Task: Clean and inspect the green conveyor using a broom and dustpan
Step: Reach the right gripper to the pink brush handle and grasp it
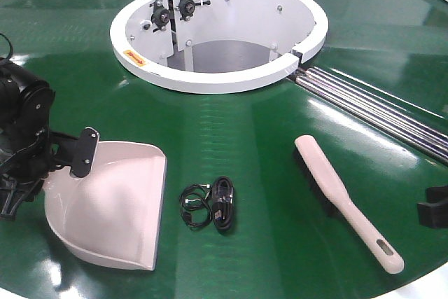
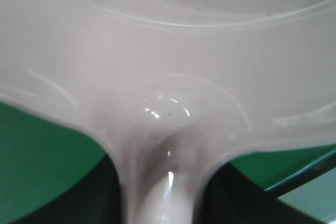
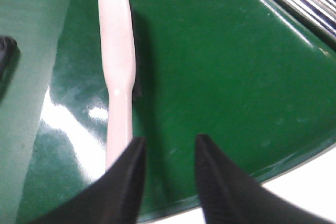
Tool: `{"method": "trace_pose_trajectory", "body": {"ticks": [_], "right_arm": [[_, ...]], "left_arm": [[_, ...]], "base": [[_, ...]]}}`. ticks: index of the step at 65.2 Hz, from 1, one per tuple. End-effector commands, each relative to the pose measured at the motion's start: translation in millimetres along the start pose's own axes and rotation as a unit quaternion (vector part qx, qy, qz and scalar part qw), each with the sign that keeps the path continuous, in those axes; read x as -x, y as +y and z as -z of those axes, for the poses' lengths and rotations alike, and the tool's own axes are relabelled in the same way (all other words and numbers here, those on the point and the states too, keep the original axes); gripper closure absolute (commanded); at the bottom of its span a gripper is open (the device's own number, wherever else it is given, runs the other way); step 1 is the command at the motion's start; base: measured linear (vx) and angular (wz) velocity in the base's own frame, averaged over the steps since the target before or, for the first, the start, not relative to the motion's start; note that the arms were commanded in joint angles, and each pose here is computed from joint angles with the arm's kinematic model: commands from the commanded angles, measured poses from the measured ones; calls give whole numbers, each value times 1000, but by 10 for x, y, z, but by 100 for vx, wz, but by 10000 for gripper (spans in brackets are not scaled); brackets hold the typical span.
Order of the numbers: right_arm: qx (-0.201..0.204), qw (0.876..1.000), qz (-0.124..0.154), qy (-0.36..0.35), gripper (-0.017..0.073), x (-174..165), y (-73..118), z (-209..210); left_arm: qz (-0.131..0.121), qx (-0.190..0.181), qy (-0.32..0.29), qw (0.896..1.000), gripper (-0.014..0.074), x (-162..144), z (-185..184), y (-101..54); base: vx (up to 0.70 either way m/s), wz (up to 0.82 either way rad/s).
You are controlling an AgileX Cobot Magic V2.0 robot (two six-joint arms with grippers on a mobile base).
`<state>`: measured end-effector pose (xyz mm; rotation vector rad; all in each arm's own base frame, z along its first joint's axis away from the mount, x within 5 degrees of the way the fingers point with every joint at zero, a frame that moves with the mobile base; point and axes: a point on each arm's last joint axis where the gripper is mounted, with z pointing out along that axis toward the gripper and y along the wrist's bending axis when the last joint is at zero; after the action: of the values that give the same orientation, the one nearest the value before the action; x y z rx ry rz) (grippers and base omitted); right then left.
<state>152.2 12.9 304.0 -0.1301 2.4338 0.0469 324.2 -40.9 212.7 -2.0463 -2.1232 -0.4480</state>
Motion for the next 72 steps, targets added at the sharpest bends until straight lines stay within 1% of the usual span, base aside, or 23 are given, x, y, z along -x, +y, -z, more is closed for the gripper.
{"method": "trace_pose_trajectory", "body": {"ticks": [1, 8, 14, 19, 25, 33, 39, 43, 55, 63, 72], "right_arm": [[4, 1000, 15, -16, 129, 215, 6, -7], [20, 1000, 5, 0, 17, 318, 29, -108], [40, 999, 1, 17, -39, 401, 73, -184], [56, 997, 20, 41, -47, 468, 153, -281], [75, 995, 43, 58, -39, 558, 293, -368], [87, 991, 45, 89, -35, 657, 434, -523], [79, 987, 59, 129, -35, 720, 495, -656], [69, 983, 58, 161, -35, 732, 492, -763], [38, 973, 75, 216, -30, 790, 473, -1043], [36, 967, 76, 240, -18, 793, 488, -1216], [34, 957, 77, 278, 11, 719, 502, -1450]], "left_arm": [[13, 28, -1, 1000, 600, -57, 178, 12], [13, 28, -1, 1000, 600, -57, 178, 12], [13, 28, -1, 1000, 600, -57, 178, 12], [13, 28, -1, 1000, 600, -57, 178, 12], [13, 28, -1, 1000, 600, -57, 178, 12], [13, 28, -1, 1000, 600, -57, 178, 12], [13, 28, -1, 1000, 600, -57, 178, 12], [13, 28, -1, 1000, 600, -57, 178, 12], [13, 28, -1, 1000, 600, -57, 178, 12], [13, 28, -1, 1000, 600, -57, 178, 12], [13, 28, -1, 1000, 600, -57, 178, 12]], "base": [[0, 0], [0, 0], [0, 0], [0, 0], [0, 0], [0, 0], [0, 0], [0, 0], [0, 0], [0, 0], [0, 0]]}}
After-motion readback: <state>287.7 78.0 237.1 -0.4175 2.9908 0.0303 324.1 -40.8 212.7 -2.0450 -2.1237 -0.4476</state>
